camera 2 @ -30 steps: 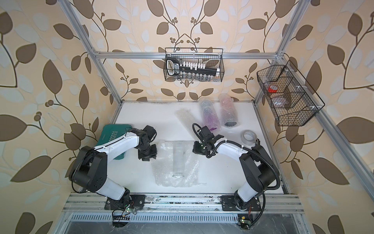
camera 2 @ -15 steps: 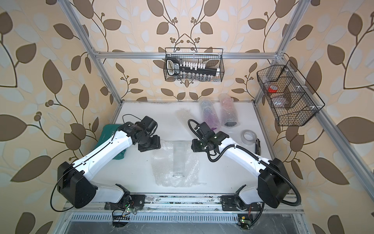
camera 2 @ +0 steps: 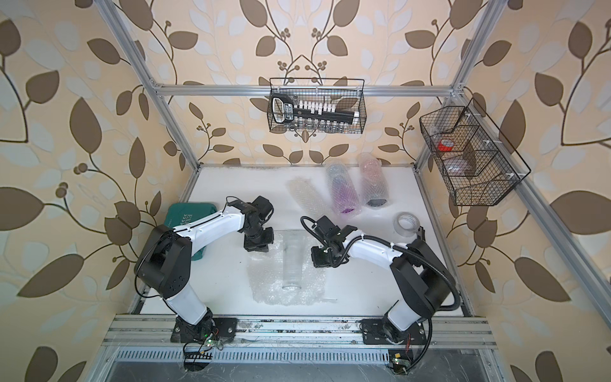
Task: Unwrap the vase from the bubble wrap
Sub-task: Adjust the bubble wrap at the center of the board.
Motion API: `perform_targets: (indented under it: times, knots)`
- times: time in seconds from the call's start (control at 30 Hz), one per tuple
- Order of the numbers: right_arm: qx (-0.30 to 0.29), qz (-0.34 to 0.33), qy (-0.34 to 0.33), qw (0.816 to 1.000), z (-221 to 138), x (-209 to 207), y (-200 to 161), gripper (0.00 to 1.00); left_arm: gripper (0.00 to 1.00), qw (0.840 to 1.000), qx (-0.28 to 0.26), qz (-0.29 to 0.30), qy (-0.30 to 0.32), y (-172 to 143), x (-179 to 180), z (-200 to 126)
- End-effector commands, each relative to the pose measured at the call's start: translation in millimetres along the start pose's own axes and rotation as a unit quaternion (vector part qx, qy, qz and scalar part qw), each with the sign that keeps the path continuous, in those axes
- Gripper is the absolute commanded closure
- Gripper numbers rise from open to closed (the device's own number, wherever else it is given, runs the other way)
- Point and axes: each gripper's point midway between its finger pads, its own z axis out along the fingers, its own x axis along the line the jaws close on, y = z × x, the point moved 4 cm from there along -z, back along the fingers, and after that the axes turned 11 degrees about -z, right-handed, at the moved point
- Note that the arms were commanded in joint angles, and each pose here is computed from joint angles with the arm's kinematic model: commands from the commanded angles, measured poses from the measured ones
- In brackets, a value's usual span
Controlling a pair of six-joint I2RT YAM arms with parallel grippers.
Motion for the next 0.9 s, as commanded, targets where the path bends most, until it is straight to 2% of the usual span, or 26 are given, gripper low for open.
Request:
perform_targets:
  times: [0.0,0.3,0.47,0.63,0.7,0.87]
  knots:
    - [-0.019,-0.005,0.005,1.000,8.4,8.9,29.2,0.84,0.97,1.000,0.015,-0.015,0.011,-16.7,20.0,7.4]
    - [-0.011,-0.031,0.028,0.999,41.5,29.0,82.7,0.85,1.00,0.998,0.039,-0.047,0.012,-45.8,50.0,21.0]
    - [-0.010,-0.036,0.047,0.998,61.9,41.6,115.9,0.85,1.00,0.996,0.056,-0.071,-0.010,-59.7,57.7,30.3]
    - [-0.020,-0.048,0.059,0.997,75.0,55.9,151.3,0.86,1.00,0.992,0.075,-0.094,-0.039,-70.9,56.1,35.4]
    - [-0.026,-0.065,0.072,0.995,78.2,74.8,163.1,0.85,1.00,0.991,0.079,-0.099,-0.050,-75.2,53.2,34.7]
    - [-0.050,-0.072,0.097,0.991,76.4,93.8,190.5,0.85,1.00,0.990,0.087,-0.092,-0.069,-85.6,42.3,28.7]
